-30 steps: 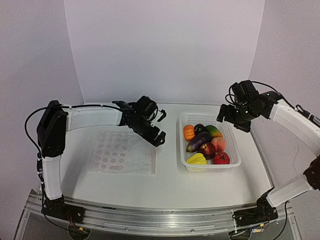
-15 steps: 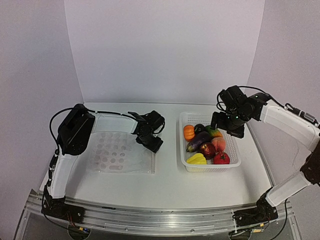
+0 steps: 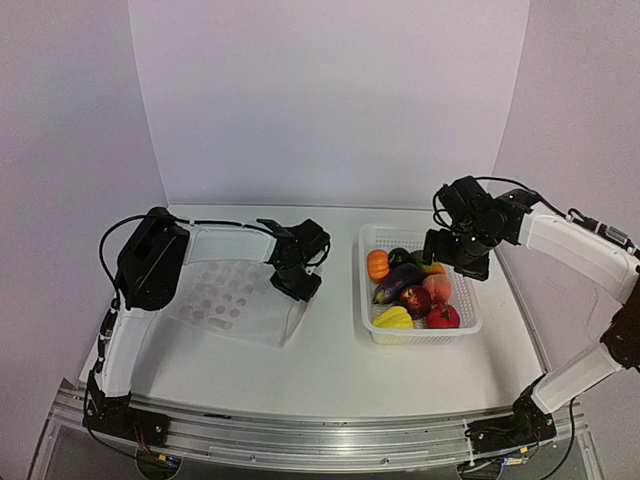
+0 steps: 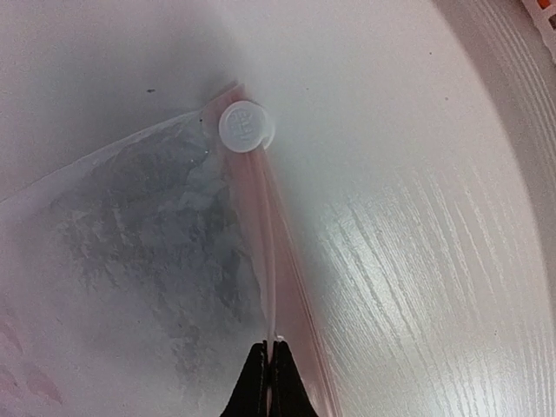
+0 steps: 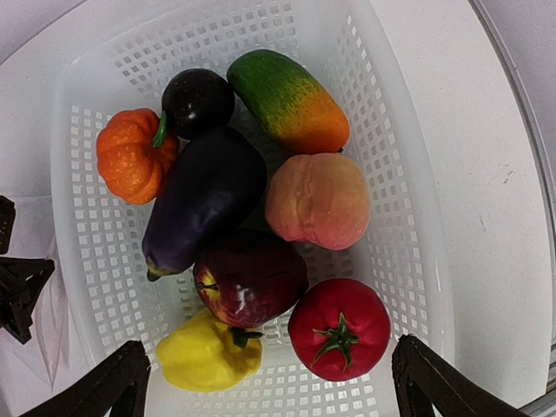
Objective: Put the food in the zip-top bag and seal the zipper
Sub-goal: Pick up the zipper food storage bag at the center of the board, then open the zipper of the food storage bag.
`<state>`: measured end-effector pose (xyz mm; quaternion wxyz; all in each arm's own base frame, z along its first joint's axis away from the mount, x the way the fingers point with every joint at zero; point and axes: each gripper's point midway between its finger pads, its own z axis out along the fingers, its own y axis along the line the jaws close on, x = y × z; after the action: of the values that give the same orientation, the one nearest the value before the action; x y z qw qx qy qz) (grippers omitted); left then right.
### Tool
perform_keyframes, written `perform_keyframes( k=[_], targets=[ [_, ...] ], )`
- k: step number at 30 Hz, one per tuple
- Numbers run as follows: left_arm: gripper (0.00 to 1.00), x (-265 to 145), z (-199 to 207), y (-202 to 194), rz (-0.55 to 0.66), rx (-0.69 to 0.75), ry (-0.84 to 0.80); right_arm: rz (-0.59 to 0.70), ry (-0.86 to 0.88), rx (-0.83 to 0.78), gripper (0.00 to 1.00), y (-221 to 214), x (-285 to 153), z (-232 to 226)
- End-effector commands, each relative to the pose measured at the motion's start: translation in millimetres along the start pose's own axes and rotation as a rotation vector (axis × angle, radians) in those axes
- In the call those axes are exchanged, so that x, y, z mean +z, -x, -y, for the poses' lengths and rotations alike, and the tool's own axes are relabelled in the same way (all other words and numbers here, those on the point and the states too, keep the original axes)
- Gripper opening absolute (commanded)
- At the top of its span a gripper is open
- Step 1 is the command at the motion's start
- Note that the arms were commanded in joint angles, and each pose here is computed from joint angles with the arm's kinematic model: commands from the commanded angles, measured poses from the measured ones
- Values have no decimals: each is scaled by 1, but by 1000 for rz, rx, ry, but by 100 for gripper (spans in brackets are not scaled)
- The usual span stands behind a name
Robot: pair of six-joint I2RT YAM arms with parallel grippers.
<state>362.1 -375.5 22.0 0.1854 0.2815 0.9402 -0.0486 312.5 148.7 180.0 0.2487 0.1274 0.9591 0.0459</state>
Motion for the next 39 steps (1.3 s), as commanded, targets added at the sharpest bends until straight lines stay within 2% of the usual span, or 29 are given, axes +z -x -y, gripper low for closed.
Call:
perform_keyframes(
  k=[1,5,9,12,15,22,26,30,39],
  targets=[
    [0,-65,-2,44,116,-28,-52,38,66,-49,93,8,-22,-22],
    [0,-125,-8,69,219,8,-59,47,178,-166,92,8,-42,-77],
    [0,-186,-20,87,360,66,-13,19,367,-213,91,-4,-61,-160],
    [0,-211,-30,90,427,79,36,-14,597,-180,89,-19,-72,-233],
    [0,-232,-35,94,475,65,48,-58,690,-94,82,-21,-65,-271],
    [0,-248,-34,97,517,53,37,-68,791,-66,67,-18,-57,-310],
    [0,-245,-35,97,526,52,41,-76,851,-84,67,-20,-68,-315],
    [0,-247,-33,100,546,45,31,-46,832,-68,68,-19,-78,-294],
    [0,-248,-25,102,548,39,-18,-14,786,8,64,-9,-54,-303]
  ],
)
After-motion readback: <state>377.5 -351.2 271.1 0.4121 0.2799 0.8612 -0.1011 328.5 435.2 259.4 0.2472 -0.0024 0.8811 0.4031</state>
